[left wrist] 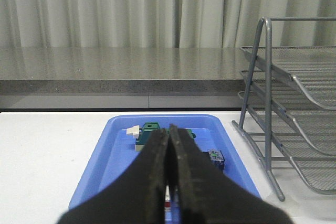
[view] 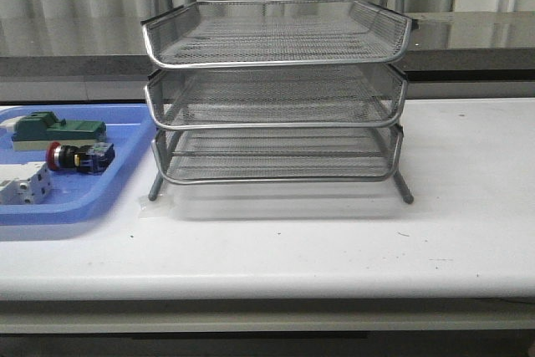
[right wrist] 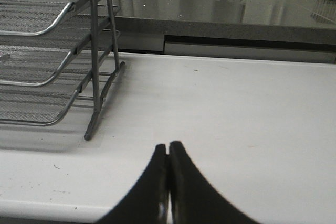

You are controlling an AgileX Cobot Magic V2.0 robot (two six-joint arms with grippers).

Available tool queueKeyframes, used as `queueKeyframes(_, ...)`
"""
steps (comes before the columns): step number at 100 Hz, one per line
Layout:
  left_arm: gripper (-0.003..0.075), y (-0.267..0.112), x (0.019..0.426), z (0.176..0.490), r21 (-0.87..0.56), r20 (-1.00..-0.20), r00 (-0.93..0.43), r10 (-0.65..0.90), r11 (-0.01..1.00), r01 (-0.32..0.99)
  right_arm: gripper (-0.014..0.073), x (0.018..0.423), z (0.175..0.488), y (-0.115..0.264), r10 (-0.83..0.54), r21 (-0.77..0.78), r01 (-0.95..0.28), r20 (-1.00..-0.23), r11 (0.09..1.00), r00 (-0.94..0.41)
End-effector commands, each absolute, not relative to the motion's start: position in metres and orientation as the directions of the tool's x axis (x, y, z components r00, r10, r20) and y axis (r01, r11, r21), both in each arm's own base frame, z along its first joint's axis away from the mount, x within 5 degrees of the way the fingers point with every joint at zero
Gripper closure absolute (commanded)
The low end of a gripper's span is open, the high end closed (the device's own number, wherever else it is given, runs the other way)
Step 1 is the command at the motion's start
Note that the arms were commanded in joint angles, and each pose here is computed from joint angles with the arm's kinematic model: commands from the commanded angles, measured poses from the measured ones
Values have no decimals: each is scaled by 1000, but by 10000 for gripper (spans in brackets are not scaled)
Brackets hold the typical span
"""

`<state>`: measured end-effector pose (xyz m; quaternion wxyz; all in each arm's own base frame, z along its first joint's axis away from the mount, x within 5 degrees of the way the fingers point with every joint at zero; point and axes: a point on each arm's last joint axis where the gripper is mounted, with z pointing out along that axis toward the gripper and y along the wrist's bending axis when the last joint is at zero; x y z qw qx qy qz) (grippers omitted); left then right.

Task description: Place button on rack with both arms

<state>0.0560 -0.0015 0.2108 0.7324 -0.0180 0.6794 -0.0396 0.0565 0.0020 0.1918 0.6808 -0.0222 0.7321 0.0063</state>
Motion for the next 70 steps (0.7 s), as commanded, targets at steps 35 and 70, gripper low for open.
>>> queueKeyframes(35,741,-1,54,208,-96,-984,145,-101,995,38,652,55,210,2,-18,-24,-40,-990,999,137)
queueKeyframes(70,741,-1,54,208,-96,-984,145,-101,995,38,652,49,257,2,5,0,-38,-991,999,133)
